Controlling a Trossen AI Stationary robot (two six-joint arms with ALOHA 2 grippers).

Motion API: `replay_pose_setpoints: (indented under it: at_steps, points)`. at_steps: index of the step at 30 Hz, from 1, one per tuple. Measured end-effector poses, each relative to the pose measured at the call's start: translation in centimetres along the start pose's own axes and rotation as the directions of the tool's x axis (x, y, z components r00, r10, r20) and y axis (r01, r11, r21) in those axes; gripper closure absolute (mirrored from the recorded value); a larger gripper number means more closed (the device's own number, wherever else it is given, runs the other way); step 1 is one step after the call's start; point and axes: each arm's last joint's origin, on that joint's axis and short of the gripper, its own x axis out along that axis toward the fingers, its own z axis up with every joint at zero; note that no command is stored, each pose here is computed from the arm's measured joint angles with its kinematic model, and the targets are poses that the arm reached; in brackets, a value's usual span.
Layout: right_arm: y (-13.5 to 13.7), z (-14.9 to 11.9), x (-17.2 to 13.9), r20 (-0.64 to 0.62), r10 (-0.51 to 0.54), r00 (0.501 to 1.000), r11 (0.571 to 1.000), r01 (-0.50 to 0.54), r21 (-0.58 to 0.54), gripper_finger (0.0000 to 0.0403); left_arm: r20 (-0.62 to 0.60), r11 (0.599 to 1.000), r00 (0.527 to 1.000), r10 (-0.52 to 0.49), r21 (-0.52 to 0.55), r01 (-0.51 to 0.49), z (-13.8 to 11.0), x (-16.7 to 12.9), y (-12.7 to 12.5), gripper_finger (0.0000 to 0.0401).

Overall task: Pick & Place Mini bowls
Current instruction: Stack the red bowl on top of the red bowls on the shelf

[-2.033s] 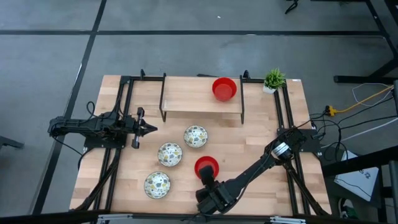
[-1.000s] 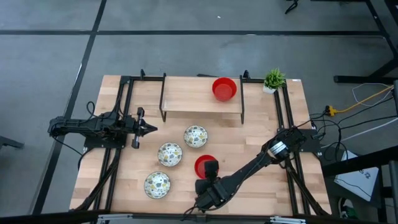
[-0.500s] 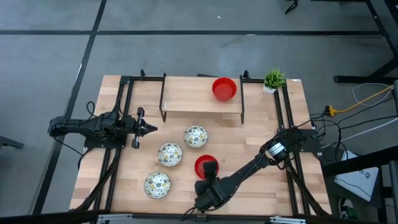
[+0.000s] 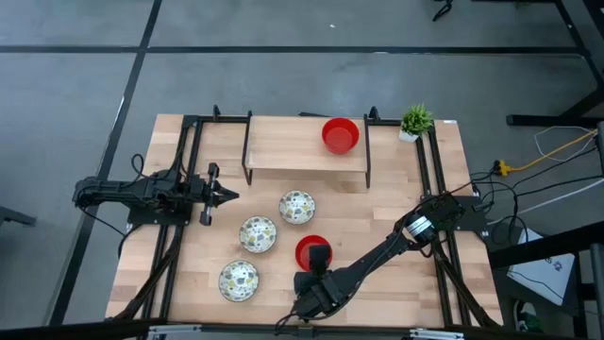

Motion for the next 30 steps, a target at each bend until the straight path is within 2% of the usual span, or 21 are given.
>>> replay_pose_setpoints:
  at_steps: [4,12,30]
  points:
    - [0.0,0.01,0.0,0.0,0.0,1.0,1.0,0.0,0.014,0.0286,0.0,1.0,1.0,0.0,0.0,0.0,0.0,0.0,0.0,0.0393]
    - [0.0,0.02,-0.02,0.002,0.002,1.0,1.0,-0.002,-0.003,0.0392,0.0,1.0,1.0,0.0,0.0,0.0,0.0,0.0,0.0,0.0392]
    - [0.11,0.06,-0.16,-0.01,0.048,0.999,0.998,-0.049,-0.034,0.0399,0.0,1.0,1.0,0.0,0.0,0.0,0.0,0.0,0.0,0.0388]
